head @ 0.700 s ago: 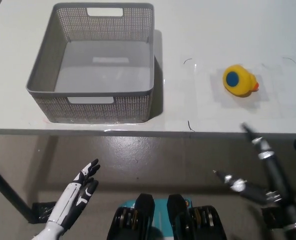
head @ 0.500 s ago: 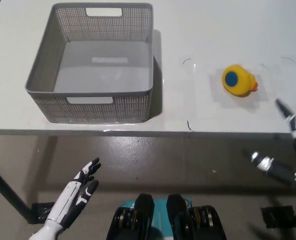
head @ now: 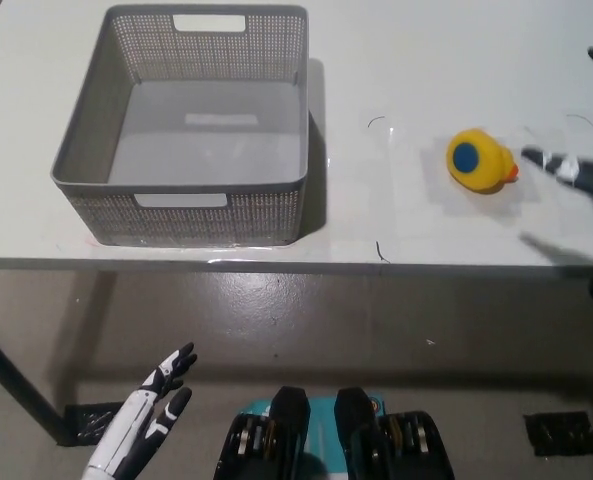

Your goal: Use the right hand to pick up a yellow duck toy and place it into a container on the left hand side

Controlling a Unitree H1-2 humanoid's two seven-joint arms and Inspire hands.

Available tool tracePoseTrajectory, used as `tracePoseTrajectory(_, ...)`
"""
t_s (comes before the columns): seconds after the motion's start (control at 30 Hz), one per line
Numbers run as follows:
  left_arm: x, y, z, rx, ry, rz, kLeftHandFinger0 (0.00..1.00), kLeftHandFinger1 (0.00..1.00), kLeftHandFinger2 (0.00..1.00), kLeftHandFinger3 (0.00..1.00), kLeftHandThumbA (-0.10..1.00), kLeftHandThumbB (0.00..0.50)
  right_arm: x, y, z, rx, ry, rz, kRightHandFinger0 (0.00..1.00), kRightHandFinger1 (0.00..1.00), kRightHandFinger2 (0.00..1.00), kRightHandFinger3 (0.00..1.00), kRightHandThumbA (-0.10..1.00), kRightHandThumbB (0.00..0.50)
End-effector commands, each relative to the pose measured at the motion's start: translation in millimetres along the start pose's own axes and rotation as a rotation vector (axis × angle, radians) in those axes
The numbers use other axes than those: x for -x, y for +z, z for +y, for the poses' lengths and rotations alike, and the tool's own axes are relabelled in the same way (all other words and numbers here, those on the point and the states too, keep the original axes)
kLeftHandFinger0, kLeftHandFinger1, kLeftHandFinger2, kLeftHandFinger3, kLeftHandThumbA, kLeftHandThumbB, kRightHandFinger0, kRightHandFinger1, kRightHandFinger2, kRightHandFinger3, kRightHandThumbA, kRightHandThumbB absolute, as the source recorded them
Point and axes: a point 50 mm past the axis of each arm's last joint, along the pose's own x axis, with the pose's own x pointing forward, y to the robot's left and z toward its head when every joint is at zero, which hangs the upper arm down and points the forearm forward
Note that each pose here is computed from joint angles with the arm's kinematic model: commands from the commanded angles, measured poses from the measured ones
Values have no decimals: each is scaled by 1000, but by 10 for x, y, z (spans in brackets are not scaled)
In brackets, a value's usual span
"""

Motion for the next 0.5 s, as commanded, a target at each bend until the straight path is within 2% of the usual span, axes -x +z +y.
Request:
tracePoseTrajectory(0.0,-4,67,81,-13,-5,-54,1000,1000,1000,1000,1000,240,-620,56,-372,160,141,143,1000,1000,1000,1000,945,479)
tracePoseTrajectory(0.1,-6,76,82,-18,-5,-57,1000,1000,1000,1000,1000,238,-868,62,-409,190,221,189,1000,1000,1000,1000,965,474)
tracePoseTrajectory(0.17,-43,75,81,-21,-6,-68,1000,1000,1000,1000,1000,230,-1048,62,-436,213,282,214,1000,1000,1000,1000,999,493)
tracePoseTrajectory(0.2,-47,78,80,-20,-7,-67,1000,1000,1000,1000,1000,235,-1105,64,-435,212,303,230,1000,1000,1000,1000,1000,476)
tracePoseTrajectory(0.23,-50,78,80,-19,-7,-66,1000,1000,1000,1000,1000,237,-1124,64,-435,211,309,236,1000,1000,1000,1000,1000,480)
tracePoseTrajectory(0.27,-32,70,74,-19,-8,-60,1000,1000,1000,1000,1000,251,-1178,68,-428,215,359,248,1000,1000,1000,1000,1000,444)
tracePoseTrajectory(0.3,-8,62,56,-19,-9,-54,1000,1000,1000,1000,1000,254,-1199,47,-417,212,396,256,1000,1000,1000,1000,1000,442)
tracePoseTrajectory(0.37,-74,84,80,-28,-11,-67,1000,1000,1000,1000,1000,260,-1296,86,-482,221,470,255,1000,1000,1000,1000,1000,388)
tracePoseTrajectory(0.43,-100,98,92,-33,-18,-74,1000,1000,1000,1000,1000,239,-1349,88,-520,64,561,243,1000,1000,1000,1000,1000,326)
tracePoseTrajectory(0.47,-126,105,106,-28,-15,-76,1000,1000,1000,1000,1000,230,-1373,93,-543,-21,585,236,1000,1000,1000,1000,1000,322)
